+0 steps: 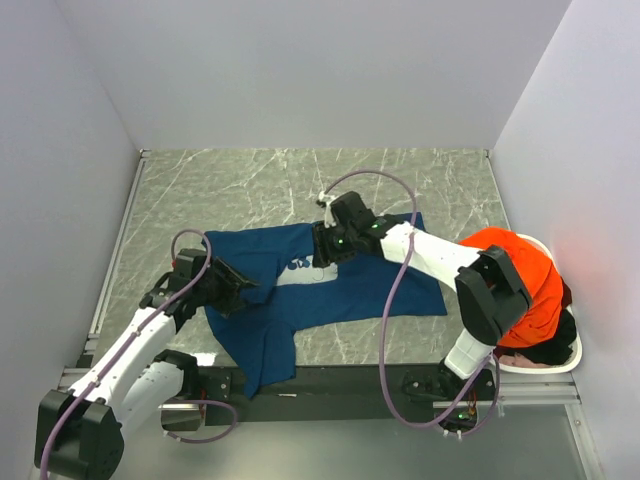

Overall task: Fold and stack the t-shirts
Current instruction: Fold the tshirt

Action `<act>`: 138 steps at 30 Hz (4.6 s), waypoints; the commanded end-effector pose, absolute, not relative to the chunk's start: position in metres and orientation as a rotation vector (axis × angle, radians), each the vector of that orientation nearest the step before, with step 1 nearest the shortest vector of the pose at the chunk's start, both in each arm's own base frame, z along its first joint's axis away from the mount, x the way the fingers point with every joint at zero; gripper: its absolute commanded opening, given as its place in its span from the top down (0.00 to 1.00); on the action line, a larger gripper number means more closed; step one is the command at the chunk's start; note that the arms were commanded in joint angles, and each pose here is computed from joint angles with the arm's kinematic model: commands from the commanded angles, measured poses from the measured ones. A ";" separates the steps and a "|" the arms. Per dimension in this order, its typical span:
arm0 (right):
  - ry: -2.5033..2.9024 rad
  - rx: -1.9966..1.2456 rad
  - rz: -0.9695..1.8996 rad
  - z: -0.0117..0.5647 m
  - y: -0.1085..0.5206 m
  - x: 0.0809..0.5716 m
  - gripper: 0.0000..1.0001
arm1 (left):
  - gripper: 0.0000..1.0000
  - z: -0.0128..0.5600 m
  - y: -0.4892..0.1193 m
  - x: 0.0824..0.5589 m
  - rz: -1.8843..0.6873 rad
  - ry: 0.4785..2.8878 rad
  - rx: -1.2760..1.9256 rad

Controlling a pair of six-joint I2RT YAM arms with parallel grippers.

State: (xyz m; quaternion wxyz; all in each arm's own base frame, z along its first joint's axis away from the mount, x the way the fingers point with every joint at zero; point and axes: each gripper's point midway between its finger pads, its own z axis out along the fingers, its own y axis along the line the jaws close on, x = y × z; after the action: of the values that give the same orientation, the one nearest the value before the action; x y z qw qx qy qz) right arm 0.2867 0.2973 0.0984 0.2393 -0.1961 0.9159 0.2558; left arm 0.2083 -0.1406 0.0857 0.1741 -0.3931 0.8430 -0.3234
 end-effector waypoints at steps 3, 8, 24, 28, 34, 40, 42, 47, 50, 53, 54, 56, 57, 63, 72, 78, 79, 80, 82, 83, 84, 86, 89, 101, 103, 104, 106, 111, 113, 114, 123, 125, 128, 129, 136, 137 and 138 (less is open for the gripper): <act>2.461 -0.623 0.756 0.093 0.332 0.274 0.45 | 0.31 0.120 -0.115 0.241 -0.721 2.303 -0.982; 2.459 -0.670 0.776 0.082 0.355 0.263 0.49 | 0.33 0.130 -0.076 0.266 -0.491 2.288 -0.879; 2.528 -0.450 0.987 0.061 0.413 0.262 0.57 | 0.62 0.059 -0.078 0.313 -0.369 2.483 -0.602; 2.546 -0.409 1.034 0.054 0.423 0.263 0.58 | 0.65 0.054 -0.079 0.320 -0.348 2.522 -0.589; 2.548 -0.390 1.067 0.049 0.432 0.266 0.60 | 0.71 0.051 -0.071 0.333 -0.262 2.554 -0.553; 2.544 -0.405 1.090 0.049 0.439 0.269 0.61 | 0.77 0.041 -0.061 0.342 -0.186 2.567 -0.570; 2.543 -0.412 1.096 0.049 0.441 0.270 0.62 | 0.77 0.039 -0.062 0.340 -0.195 2.571 -0.572; 2.520 -0.434 1.095 0.059 0.446 0.275 0.70 | 0.76 0.038 -0.059 0.339 -0.171 2.577 -0.566; 2.493 -0.445 1.099 0.071 0.452 0.282 0.70 | 0.75 0.037 -0.061 0.339 -0.188 2.583 -0.564; 2.483 -0.457 1.102 0.077 0.460 0.288 0.71 | 0.75 0.038 -0.062 0.339 -0.193 2.581 -0.563; 2.481 -0.457 1.106 0.077 0.463 0.290 0.71 | 0.75 0.039 -0.062 0.339 -0.193 2.578 -0.563; 2.477 -0.459 1.114 0.077 0.470 0.296 0.71 | 0.74 0.040 -0.061 0.339 -0.193 2.573 -0.564; 2.477 -0.461 1.114 0.077 0.472 0.298 0.71 | 0.74 0.043 -0.061 0.340 -0.194 2.565 -0.563; 2.481 -0.445 1.044 0.082 0.475 0.318 0.70 | 0.69 0.052 -0.057 0.341 -0.166 2.529 -0.554; 2.431 -0.339 0.859 0.110 0.394 0.341 0.56 | 0.47 0.087 -0.083 0.316 -0.118 2.427 -0.446; 2.453 -0.367 0.630 0.100 0.332 0.322 0.53 | 0.43 0.108 -0.106 0.285 -0.060 2.398 -0.287; 2.454 -0.350 0.615 0.098 0.322 0.320 0.53 | 0.44 0.111 -0.118 0.280 -0.074 2.397 -0.225; 2.447 -0.337 0.620 0.098 0.316 0.318 0.53 | 0.45 0.112 -0.120 0.277 -0.051 2.395 -0.198; 2.451 -0.313 0.609 0.095 0.297 0.304 0.52 | 0.46 0.112 -0.135 0.273 -0.046 2.399 -0.128; 2.441 -0.305 0.609 0.096 0.292 0.302 0.49 | 0.46 0.104 -0.138 0.272 -0.027 2.419 -0.110; 2.449 -0.294 0.602 0.092 0.282 0.292 0.47 | 0.46 0.102 -0.142 0.272 -0.027 2.427 -0.112; 2.456 -0.273 0.576 0.090 0.268 0.287 0.41 | 0.46 0.088 -0.149 0.271 0.002 2.463 -0.089; 2.461 -0.235 0.518 0.088 0.244 0.277 0.35 | 0.47 0.077 -0.154 0.276 0.061 2.474 -0.075; 2.417 -0.178 0.473 0.098 0.196 0.260 0.32 | 0.49 0.056 -0.154 0.301 0.293 2.485 -0.011; 2.415 -0.169 0.460 0.099 0.190 0.261 0.32 | 0.50 0.056 -0.152 0.306 0.330 2.478 -0.004; 2.414 -0.169 0.457 0.099 0.189 0.261 0.31 | 0.51 0.053 -0.148 0.307 0.378 2.476 0.004; 2.419 -0.164 0.450 0.097 0.186 0.261 0.31 | 0.54 0.054 -0.146 0.314 0.409 2.466 0.007; 2.420 -0.166 0.438 0.097 0.181 0.259 0.32 | 0.56 0.059 -0.136 0.330 0.495 2.446 0.017; 2.424 -0.168 0.429 0.096 0.179 0.258 0.32 | 0.56 0.065 -0.130 0.337 0.505 2.433 0.001; 2.422 -0.172 0.427 0.097 0.178 0.258 0.32 | 0.56 0.070 -0.127 0.342 0.507 2.423 0.003; 2.430 -0.179 0.421 0.094 0.176 0.255 0.32 | 0.53 0.081 -0.104 0.370 0.483 2.423 -0.033; 2.430 -0.178 0.422 0.094 0.175 0.255 0.33 | 0.57 0.085 -0.113 0.365 0.419 2.452 -0.019; 2.422 -0.175 0.435 0.097 0.177 0.255 0.33 | 0.57 0.098 -0.130 0.349 0.320 2.447 -0.030; 2.419 -0.175 0.442 0.098 0.177 0.254 0.33 | 0.57 0.097 -0.132 0.338 0.311 2.462 -0.057; 2.423 -0.173 0.466 0.097 0.180 0.253 0.34 | 0.61 0.084 -0.144 0.274 0.107 2.518 -0.284; 2.427 -0.175 0.471 0.095 0.181 0.251 0.34 | 0.62 0.088 -0.144 0.270 0.063 2.500 -0.318; 2.427 -0.177 0.480 0.095 0.182 0.251 0.34 | 0.63 0.077 -0.140 0.261 0.054 2.514 -0.354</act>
State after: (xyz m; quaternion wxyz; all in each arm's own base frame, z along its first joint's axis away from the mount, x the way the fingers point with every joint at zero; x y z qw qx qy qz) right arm 0.2497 0.1804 0.0887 0.3122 -0.0698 0.9321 0.1700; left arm 0.2821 -0.1430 0.0904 0.3194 -0.0648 0.9439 0.0542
